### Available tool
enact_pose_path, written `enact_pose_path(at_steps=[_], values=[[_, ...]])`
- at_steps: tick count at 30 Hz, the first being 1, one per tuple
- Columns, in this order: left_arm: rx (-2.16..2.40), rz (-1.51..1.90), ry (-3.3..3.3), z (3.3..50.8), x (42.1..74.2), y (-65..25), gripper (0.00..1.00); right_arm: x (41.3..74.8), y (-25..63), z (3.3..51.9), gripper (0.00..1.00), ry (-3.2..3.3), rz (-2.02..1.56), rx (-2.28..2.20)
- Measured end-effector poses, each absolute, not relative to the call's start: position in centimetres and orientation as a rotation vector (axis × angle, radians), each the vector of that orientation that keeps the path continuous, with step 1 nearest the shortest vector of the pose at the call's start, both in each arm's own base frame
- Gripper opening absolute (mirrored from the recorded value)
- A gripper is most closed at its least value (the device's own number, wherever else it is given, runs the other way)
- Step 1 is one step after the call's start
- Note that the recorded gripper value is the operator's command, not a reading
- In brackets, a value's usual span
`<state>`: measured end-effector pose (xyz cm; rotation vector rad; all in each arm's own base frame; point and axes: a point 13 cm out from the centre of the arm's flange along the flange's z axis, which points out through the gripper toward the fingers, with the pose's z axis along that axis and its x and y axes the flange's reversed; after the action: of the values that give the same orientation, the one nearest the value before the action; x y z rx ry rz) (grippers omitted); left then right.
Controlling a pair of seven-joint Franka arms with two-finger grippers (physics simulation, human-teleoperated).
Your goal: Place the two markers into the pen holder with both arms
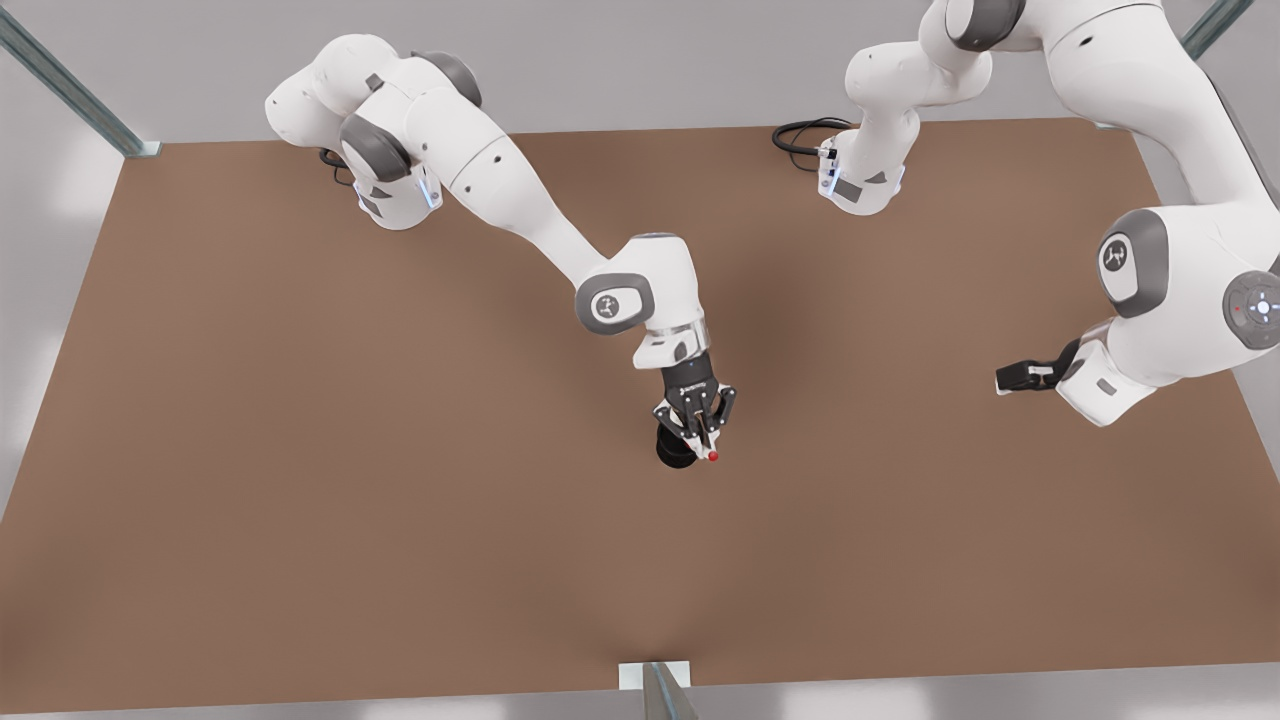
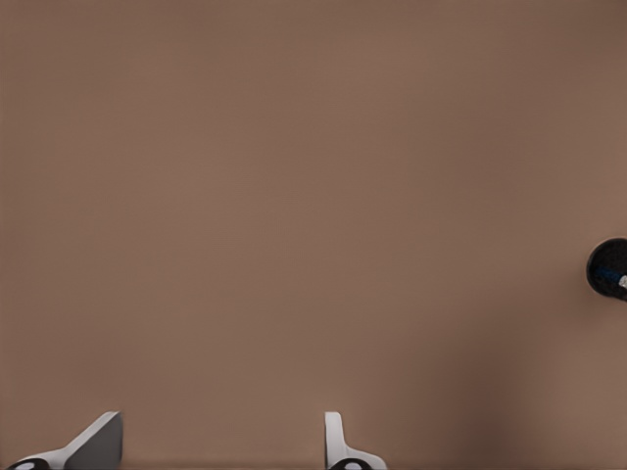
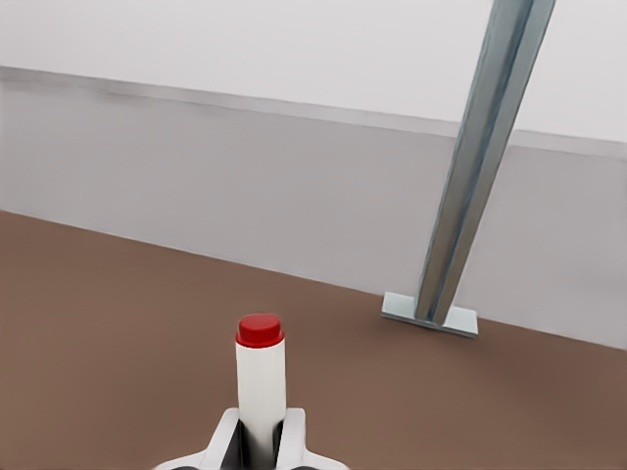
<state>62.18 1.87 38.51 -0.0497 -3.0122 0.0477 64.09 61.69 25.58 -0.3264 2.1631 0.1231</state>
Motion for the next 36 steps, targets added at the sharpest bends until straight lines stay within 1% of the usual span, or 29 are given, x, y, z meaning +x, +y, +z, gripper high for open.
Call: enact_pose_path(at_steps=[3, 10, 19, 22, 23, 24, 25, 27, 28, 29, 30, 31, 33, 34, 36], values=[[-0.045, 0.048, -3.011, 38.4, 62.2, 1.9, 1.00, 63.6, 62.0, 25.2, 0.21, 2.167, 0.126, -0.326], [-0.027, 0.050, -3.004, 37.9, 62.3, 2.2, 1.00, 62.2, 61.4, 21.4, 0.21, 2.159, 0.061, -0.402], [-0.014, 0.052, -2.993, 37.2, 62.3, 2.4, 1.00, 61.9, 61.1, 20.2, 0.21, 2.133, 0.040, -0.409], [-0.012, 0.054, -2.991, 37.0, 62.4, 2.4, 1.00, 61.3, 60.8, 19.1, 0.21, 2.136, 0.029, -0.420], [-0.012, 0.054, -2.991, 37.0, 62.4, 2.4, 1.00, 61.0, 60.5, 18.2, 0.24, 2.131, 0.013, -0.441], [-0.011, 0.054, -2.991, 37.0, 62.4, 2.4, 1.00, 60.8, 60.3, 17.5, 0.89, 2.123, -0.002, -0.462], [-0.011, 0.054, -2.991, 37.0, 62.4, 2.4, 1.00, 60.8, 60.1, 17.4, 1.00, 2.113, -0.008, -0.469], [-0.010, 0.054, -2.991, 37.0, 62.4, 2.4, 1.00, 61.0, 60.0, 18.1, 1.00, 2.095, -0.003, -0.461], [-0.010, 0.054, -2.991, 37.0, 62.4, 2.4, 1.00, 61.2, 60.0, 19.0, 1.00, 2.089, 0.008, -0.443], [-0.010, 0.054, -2.991, 37.0, 62.4, 2.3, 1.00, 62.1, 59.6, 21.3, 1.00, 2.095, 0.033, -0.382], [-0.011, 0.054, -2.992, 37.0, 62.4, 2.3, 1.00, 63.6, 58.4, 25.1, 1.00, 2.119, 0.074, -0.268], [-0.013, 0.052, -2.994, 37.1, 62.4, 2.2, 1.00, 65.9, 55.8, 30.6, 1.00, 2.146, 0.123, -0.100], [-0.038, 0.047, -3.009, 38.0, 62.7, 1.5, 1.00, 70.4, 46.3, 42.9, 1.00, 2.184, 0.201, 0.288], [-0.056, 0.045, -3.022, 38.7, 62.8, 1.1, 1.00, 71.9, 40.3, 47.5, 1.00, 2.206, 0.222, 0.472], [-0.080, 0.043, -3.071, 41.7, 62.8, 0.9, 1.00, 73.2, 25.9, 54.0, 1.00, 2.253, 0.244, 0.841]])
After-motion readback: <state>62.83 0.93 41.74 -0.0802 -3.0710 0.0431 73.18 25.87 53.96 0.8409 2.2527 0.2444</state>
